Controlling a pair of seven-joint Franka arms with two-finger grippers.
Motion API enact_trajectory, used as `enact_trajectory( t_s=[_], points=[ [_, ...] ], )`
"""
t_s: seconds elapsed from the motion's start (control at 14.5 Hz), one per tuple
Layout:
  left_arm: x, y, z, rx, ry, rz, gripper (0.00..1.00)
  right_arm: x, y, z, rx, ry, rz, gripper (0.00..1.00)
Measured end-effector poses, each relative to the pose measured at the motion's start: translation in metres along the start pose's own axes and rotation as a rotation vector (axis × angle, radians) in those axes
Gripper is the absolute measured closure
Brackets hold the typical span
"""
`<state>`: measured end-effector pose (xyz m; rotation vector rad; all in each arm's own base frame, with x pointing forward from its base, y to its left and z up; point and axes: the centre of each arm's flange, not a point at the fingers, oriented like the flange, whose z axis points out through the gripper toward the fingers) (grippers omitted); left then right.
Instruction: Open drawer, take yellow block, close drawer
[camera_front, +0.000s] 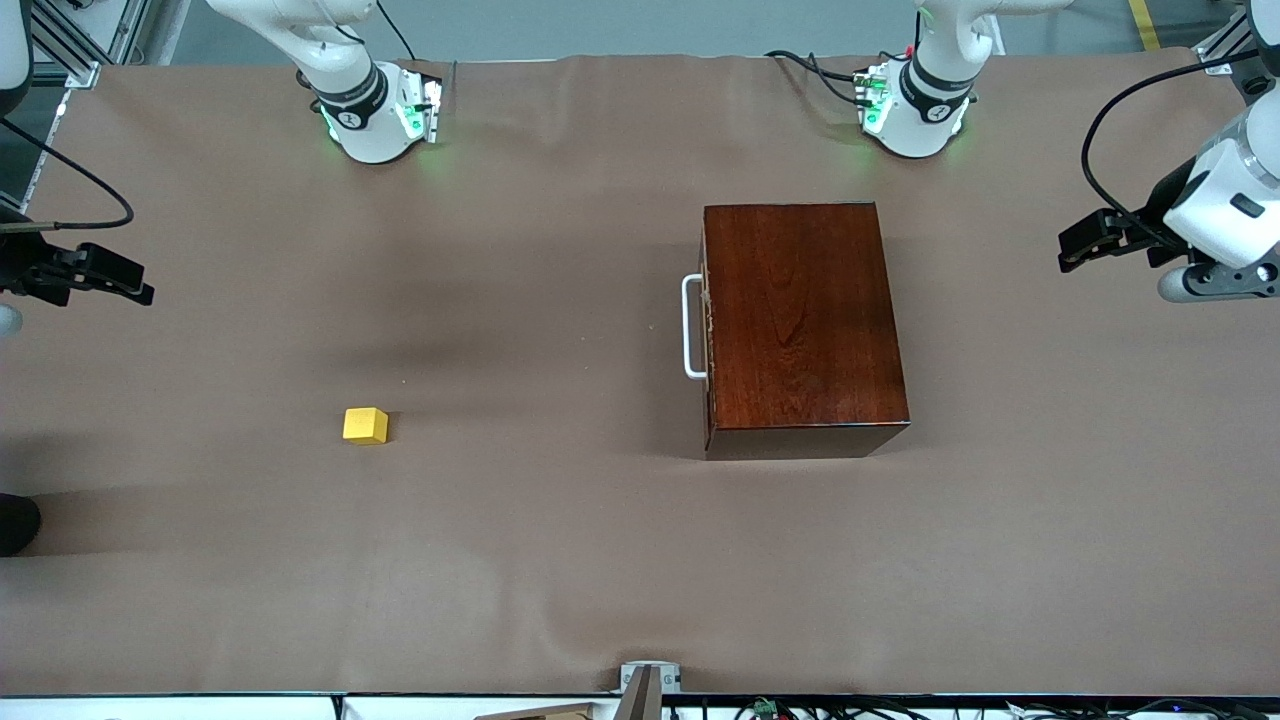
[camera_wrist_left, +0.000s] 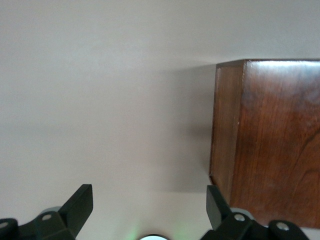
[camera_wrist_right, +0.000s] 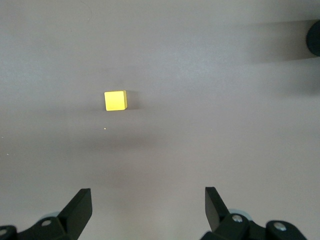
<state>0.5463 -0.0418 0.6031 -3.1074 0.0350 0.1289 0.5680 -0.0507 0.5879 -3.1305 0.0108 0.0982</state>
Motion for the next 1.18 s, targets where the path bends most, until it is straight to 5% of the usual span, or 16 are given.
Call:
enact_trajectory(
  t_s=[1.18],
  points=[
    [-0.005, -0.006, -0.025, -0.001, 0.054, 0.024, 0.00, 0.001, -0.003, 0.002, 0.000, -0.003, -0.005, 0.00]
  ],
)
